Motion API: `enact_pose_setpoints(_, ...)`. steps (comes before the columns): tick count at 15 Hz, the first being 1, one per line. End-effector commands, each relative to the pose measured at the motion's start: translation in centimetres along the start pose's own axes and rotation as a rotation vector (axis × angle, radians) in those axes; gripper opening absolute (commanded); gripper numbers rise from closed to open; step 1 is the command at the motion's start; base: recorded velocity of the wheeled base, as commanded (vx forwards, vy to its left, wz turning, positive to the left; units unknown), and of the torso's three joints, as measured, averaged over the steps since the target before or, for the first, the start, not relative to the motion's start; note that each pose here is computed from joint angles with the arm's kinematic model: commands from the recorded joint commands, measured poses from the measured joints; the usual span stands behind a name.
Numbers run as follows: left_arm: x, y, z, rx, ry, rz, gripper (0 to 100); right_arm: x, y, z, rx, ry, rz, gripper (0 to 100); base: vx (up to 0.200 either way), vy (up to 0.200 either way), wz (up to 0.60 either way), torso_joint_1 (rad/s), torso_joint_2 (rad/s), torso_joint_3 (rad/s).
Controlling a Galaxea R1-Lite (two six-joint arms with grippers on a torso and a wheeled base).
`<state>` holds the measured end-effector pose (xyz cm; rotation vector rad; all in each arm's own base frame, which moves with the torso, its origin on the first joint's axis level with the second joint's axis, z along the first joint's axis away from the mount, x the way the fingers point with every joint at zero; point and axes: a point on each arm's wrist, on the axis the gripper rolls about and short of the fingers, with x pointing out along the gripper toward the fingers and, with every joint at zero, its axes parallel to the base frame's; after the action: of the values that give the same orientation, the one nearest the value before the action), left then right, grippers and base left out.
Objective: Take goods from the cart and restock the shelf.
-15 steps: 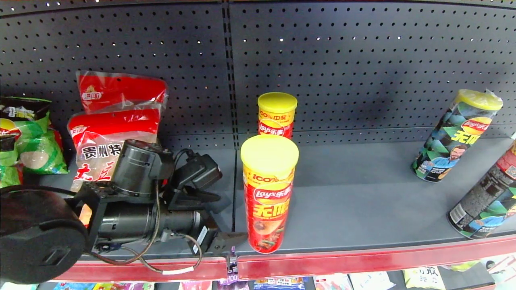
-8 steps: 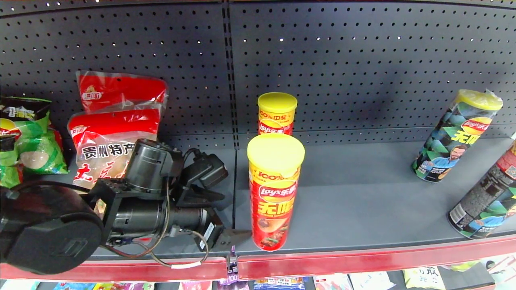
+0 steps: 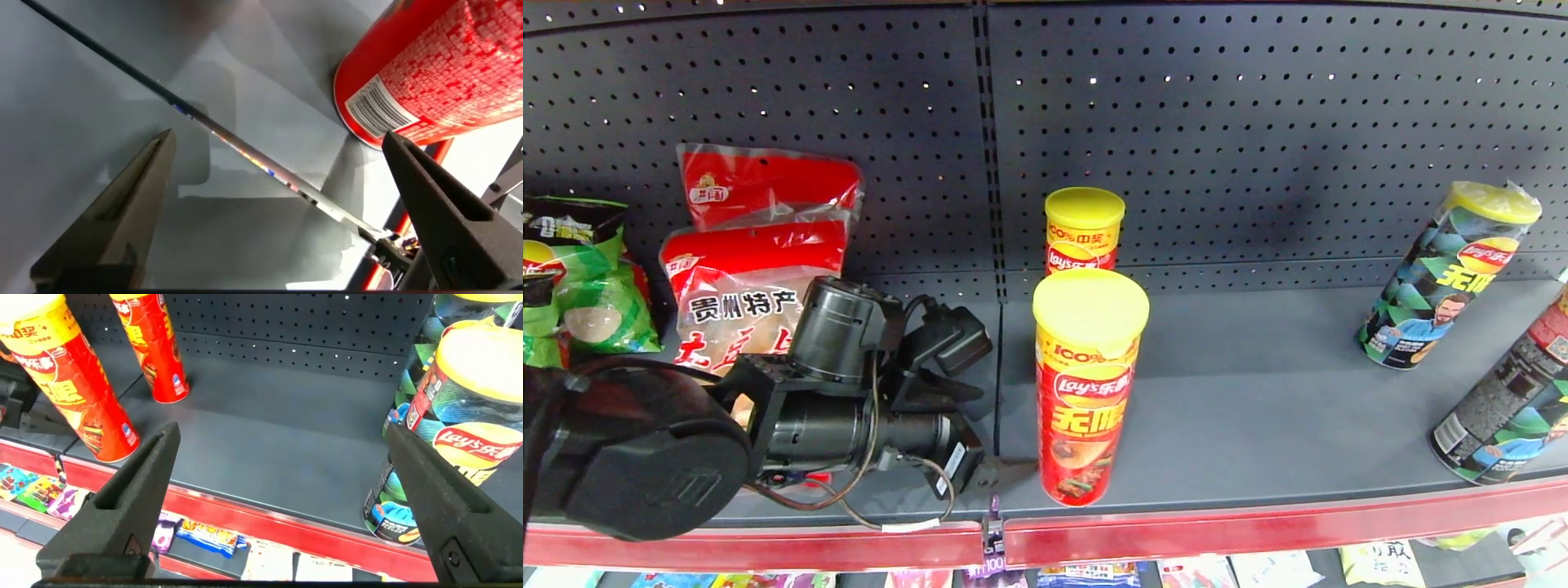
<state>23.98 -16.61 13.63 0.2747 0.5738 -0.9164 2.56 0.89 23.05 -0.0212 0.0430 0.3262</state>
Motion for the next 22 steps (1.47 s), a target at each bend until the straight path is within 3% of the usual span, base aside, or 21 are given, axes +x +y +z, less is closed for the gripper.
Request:
enact_pose_setpoints(1,0.1,0.1,0.0,0.000,0.001,0.000,100,0.1,0.0,0.0,0.000,0.003,0.001,100,0.000,0.000,0.00,0.000,0.00,0.000)
enact_pose_setpoints(13,0.1,0.0,0.1,0.001,0.001,0.005,100,0.2,0.0,-0.5,-0.001,0.019,0.003,100,0.000,0.000,0.00,0.000,0.00,0.000)
enact_pose_setpoints(17,-6.2,0.7,-1.5,-0.046,-0.068,0.146,100,-0.2,0.0,-2.9,-0.006,0.062,0.005,100,0.000,0.000,0.00,0.000,0.00,0.000)
enact_pose_setpoints(18,-10.6,0.3,-3.2,-0.072,-0.125,0.238,100,-0.6,0.0,-4.1,-0.010,0.075,-0.003,100,0.000,0.000,0.00,0.000,0.00,0.000)
enact_pose_setpoints(19,-13.2,-0.5,-4.7,-0.090,-0.148,0.303,100,-0.8,0.0,-4.5,-0.010,0.077,-0.021,100,0.000,0.000,0.00,0.000,0.00,0.000)
enact_pose_setpoints(20,-16.9,-2.3,-7.3,-0.133,-0.151,0.408,100,-0.9,-0.2,-5.0,-0.009,0.112,-0.089,100,0.000,0.000,0.00,0.000,0.00,0.000)
enact_pose_setpoints(21,-18.6,-3.6,-8.7,-0.162,-0.146,0.450,100,-1.0,-0.2,-5.3,-0.007,0.142,-0.135,100,0.000,0.000,0.00,0.000,0.00,0.000)
enact_pose_setpoints(22,-22.0,-7.1,-11.5,-0.260,-0.114,0.528,100,-1.4,-0.4,-5.9,-0.007,0.187,-0.258,100,0.000,0.000,0.00,0.000,0.00,0.000)
